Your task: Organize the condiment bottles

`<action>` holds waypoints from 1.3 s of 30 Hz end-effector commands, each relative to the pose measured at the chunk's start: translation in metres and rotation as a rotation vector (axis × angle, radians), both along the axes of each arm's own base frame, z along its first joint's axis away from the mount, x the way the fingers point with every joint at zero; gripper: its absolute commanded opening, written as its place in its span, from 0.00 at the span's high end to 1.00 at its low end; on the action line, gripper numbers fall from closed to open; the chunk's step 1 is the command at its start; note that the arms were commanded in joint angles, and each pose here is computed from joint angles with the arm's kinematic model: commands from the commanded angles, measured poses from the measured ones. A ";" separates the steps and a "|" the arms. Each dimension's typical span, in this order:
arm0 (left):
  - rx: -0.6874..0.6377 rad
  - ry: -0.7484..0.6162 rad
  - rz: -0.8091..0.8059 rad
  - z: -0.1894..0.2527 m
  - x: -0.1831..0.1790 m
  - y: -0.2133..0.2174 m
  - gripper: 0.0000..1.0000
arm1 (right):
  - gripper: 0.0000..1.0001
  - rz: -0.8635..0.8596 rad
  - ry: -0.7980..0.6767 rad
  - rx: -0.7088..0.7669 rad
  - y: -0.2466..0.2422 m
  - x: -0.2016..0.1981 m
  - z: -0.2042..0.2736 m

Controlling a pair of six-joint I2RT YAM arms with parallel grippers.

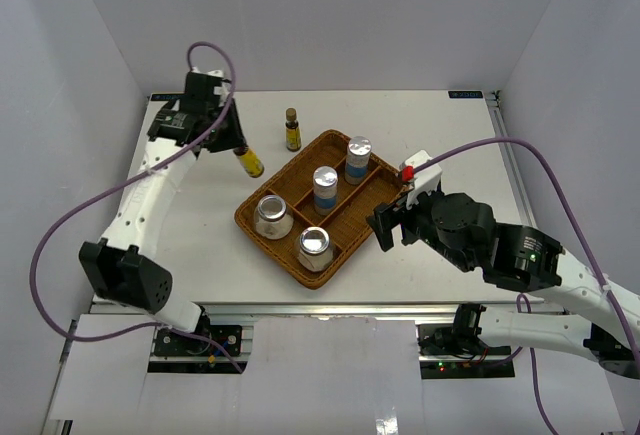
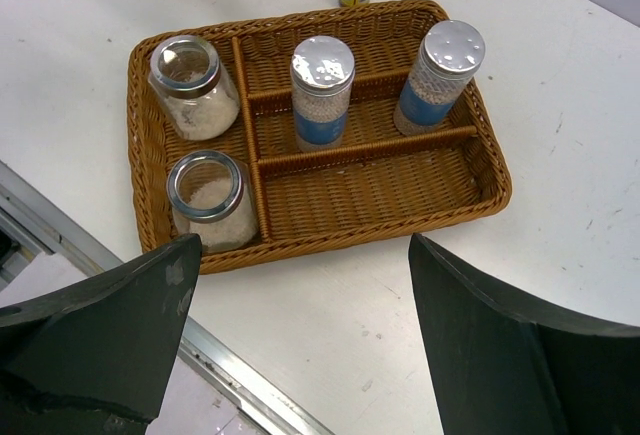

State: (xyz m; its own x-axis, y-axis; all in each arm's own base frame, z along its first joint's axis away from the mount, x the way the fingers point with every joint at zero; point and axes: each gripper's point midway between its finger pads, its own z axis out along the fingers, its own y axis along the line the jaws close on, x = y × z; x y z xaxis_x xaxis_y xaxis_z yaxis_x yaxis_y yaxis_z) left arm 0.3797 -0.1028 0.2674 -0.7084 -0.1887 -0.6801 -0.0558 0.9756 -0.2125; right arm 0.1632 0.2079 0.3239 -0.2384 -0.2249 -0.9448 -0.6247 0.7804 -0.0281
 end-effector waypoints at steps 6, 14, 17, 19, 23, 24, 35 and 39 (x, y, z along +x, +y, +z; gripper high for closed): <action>0.055 -0.153 -0.207 0.037 0.041 -0.096 1.00 | 0.10 -0.083 -0.064 0.068 -0.015 0.010 0.016; 0.085 -0.080 -0.252 -0.012 0.055 -0.117 1.00 | 0.10 -0.108 -0.076 0.070 -0.022 0.011 0.013; 0.111 -0.058 -0.252 -0.032 0.052 -0.119 1.00 | 0.10 -0.109 -0.078 0.066 -0.023 0.011 0.011; 0.117 -0.054 -0.256 -0.042 0.050 -0.122 1.00 | 0.10 -0.108 -0.080 0.069 -0.023 0.011 0.012; 0.118 -0.033 -0.268 -0.066 0.043 -0.126 1.00 | 0.10 -0.107 -0.084 0.070 -0.025 0.011 0.013; 0.113 -0.038 -0.271 -0.068 0.042 -0.128 1.00 | 0.10 -0.109 -0.084 0.068 -0.026 0.011 0.013; 0.112 0.003 -0.278 -0.096 0.026 -0.138 0.67 | 0.10 -0.110 -0.081 0.081 -0.029 0.009 0.012; 0.116 0.007 -0.258 -0.094 0.022 -0.135 0.33 | 0.10 -0.110 -0.079 0.079 -0.029 0.009 0.011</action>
